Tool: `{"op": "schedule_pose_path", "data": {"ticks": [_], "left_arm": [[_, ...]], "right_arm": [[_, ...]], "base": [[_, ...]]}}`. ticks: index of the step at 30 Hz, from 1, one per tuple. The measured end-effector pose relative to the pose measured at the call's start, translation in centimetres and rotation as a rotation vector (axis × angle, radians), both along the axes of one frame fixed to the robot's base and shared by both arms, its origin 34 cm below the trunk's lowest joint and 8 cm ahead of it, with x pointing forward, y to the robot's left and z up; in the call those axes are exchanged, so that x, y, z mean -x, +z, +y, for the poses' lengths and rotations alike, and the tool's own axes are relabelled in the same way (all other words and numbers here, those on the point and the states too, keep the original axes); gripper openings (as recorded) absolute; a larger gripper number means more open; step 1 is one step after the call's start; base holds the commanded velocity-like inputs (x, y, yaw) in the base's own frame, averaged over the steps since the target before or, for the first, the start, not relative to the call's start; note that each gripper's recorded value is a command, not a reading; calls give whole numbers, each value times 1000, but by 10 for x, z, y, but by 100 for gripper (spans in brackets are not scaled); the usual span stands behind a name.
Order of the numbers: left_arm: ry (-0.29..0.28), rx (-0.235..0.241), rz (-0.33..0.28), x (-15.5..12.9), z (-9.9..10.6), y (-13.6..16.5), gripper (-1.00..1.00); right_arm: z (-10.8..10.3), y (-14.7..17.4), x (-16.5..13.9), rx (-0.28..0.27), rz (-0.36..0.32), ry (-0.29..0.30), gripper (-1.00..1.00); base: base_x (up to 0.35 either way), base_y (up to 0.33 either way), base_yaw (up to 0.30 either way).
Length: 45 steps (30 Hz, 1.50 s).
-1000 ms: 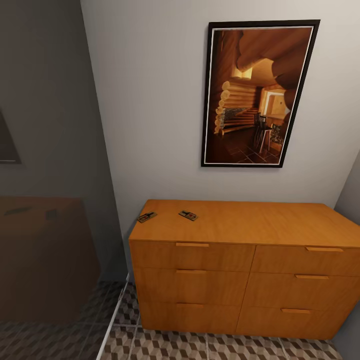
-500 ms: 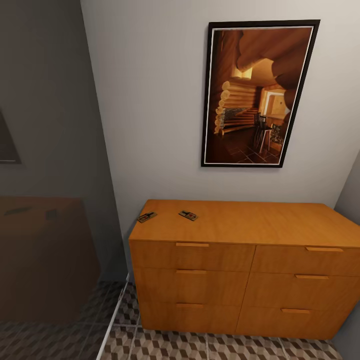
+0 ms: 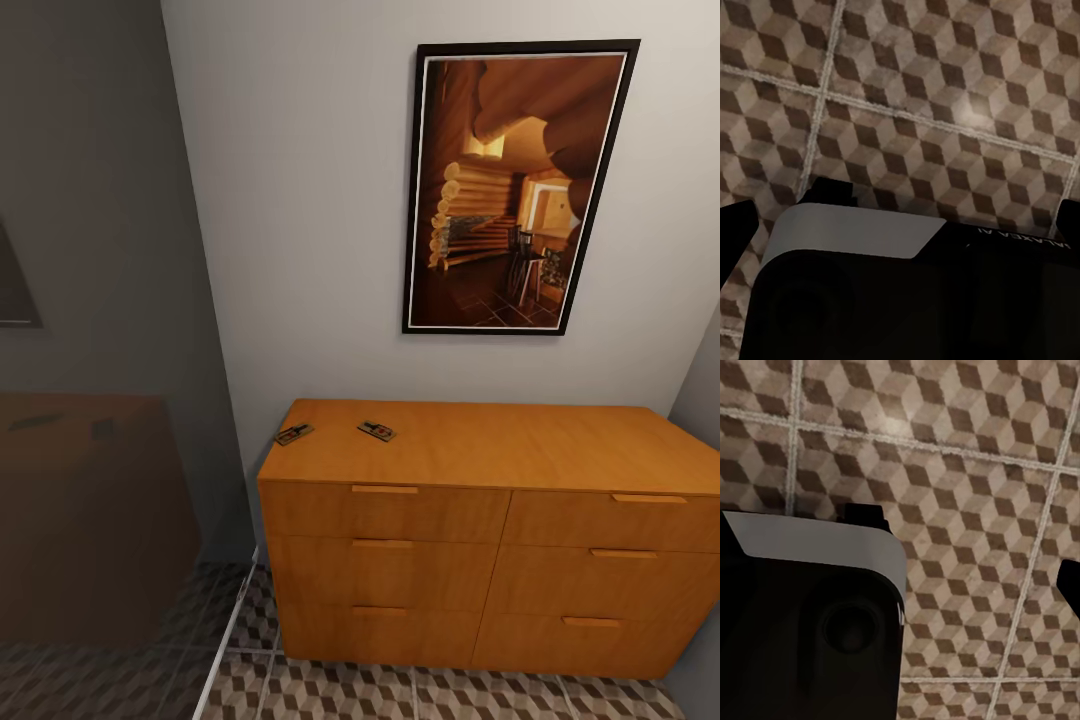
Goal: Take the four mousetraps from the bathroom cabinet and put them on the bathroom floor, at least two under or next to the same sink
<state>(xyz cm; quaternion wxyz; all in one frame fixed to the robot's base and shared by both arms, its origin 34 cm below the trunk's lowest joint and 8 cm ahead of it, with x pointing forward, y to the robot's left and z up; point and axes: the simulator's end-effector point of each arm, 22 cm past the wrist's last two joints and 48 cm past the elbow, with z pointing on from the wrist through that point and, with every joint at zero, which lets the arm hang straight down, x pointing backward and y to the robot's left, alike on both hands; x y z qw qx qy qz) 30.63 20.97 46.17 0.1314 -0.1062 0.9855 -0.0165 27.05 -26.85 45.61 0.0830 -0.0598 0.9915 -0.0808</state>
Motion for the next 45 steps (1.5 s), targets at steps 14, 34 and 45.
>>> {"op": "schedule_pose_path", "data": {"ticks": [14, 34, 45], "left_arm": [[0, -1, 0, 0, 0, 0, 100], [-10, -13, -14, -7, 7, 1, 100], [-3, -52, -118, -58, 54, 15, 100]], "right_arm": [[1, 0, 0, -1, -1, 0, 100], [2, 1, -7, -1, -17, 2, 100], [2, 19, -80, -4, -146, 2, 100]], "base": [[0, 0, 0], [0, 0, 0], [0, 0, 0]]}}
